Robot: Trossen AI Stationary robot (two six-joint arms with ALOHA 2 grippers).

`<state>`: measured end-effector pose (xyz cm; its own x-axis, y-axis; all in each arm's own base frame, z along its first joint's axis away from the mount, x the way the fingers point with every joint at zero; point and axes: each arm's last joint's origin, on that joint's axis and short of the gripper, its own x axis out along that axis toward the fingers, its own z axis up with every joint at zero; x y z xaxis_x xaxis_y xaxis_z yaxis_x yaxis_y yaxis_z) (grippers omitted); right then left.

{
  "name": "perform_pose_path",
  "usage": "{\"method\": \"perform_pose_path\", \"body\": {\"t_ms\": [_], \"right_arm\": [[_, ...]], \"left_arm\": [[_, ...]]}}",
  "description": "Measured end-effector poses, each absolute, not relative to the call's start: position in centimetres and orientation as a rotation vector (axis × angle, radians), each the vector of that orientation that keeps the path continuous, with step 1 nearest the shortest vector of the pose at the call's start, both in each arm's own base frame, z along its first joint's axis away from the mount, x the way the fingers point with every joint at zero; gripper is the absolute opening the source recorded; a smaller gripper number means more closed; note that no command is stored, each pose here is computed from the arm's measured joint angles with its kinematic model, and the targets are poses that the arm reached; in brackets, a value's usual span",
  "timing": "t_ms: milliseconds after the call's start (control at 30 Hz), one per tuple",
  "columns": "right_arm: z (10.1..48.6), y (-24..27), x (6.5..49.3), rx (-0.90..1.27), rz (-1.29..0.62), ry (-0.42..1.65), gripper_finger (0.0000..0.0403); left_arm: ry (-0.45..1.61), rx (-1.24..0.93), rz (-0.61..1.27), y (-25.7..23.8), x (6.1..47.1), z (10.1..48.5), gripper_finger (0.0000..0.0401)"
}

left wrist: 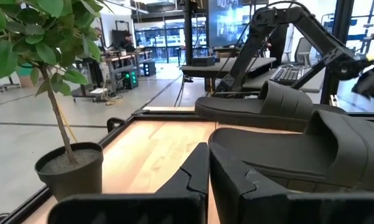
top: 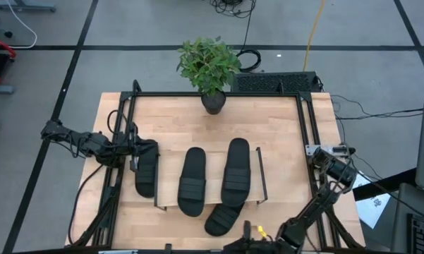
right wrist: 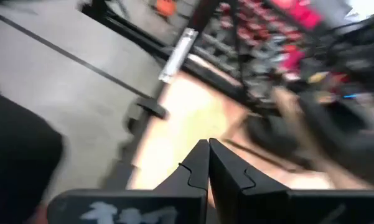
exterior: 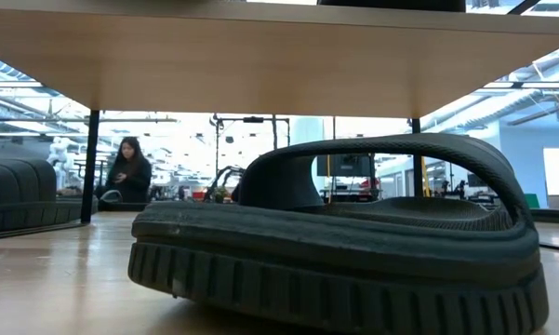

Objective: Pick and place slides into the shelf
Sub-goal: Put the black slipper under the shelf

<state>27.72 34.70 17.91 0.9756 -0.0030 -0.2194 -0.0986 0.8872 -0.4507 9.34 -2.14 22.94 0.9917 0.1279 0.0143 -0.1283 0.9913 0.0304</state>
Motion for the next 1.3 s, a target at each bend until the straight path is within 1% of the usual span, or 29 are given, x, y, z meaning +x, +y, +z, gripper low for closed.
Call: {"method": "perform_pose_path", "body": {"t_ms": [67, 133, 233, 333, 500, 733, 867, 1067, 1300], "right_arm": [[17.5, 35.1, 28.5, -0.415, 0.121, 0.213, 0.0000], [17.3, 35.9, 29.0, -0.412, 0.135, 0.214, 0.0000], [16.7, 36.9, 29.0, -0.448, 0.081, 0.245, 0.0000], [16.1, 37.6, 28.9, -0.431, 0.030, 0.253, 0.0000], [15.1, 37.6, 28.7, -0.424, -0.063, 0.266, 0.0000], [15.3, 37.4, 28.4, -0.376, -0.207, 0.225, 0.0000], [15.3, 37.2, 28.4, -0.344, -0.257, 0.211, 0.0000], [14.7, 37.3, 28.5, -0.269, -0.248, 0.209, 0.0000], [12.6, 37.6, 27.9, -0.308, -0.343, 0.188, 0.0000]], "left_arm": [[-0.002, 0.021, 0.129, -2.1, 9.3, 22.8, 0.0017], [0.009, 0.019, 0.128, -2.1, 9.3, 22.7, 0.0017], [0.022, 0.018, 0.128, -2.1, 9.3, 22.6, 0.0017], [0.019, 0.009, 0.128, -2.1, 9.3, 22.6, 0.0017], [0.018, 0.007, 0.128, -2.1, 9.3, 22.6, 0.0017], [0.017, -0.001, 0.128, -2.1, 9.3, 22.6, 0.0017], [0.022, -0.002, 0.128, -2.1, 9.3, 22.6, 0.0017], [0.023, -0.014, 0.127, -2.1, 9.3, 22.5, 0.0017], [0.037, -0.022, 0.128, -2.1, 9.3, 22.4, 0.0017]]}}
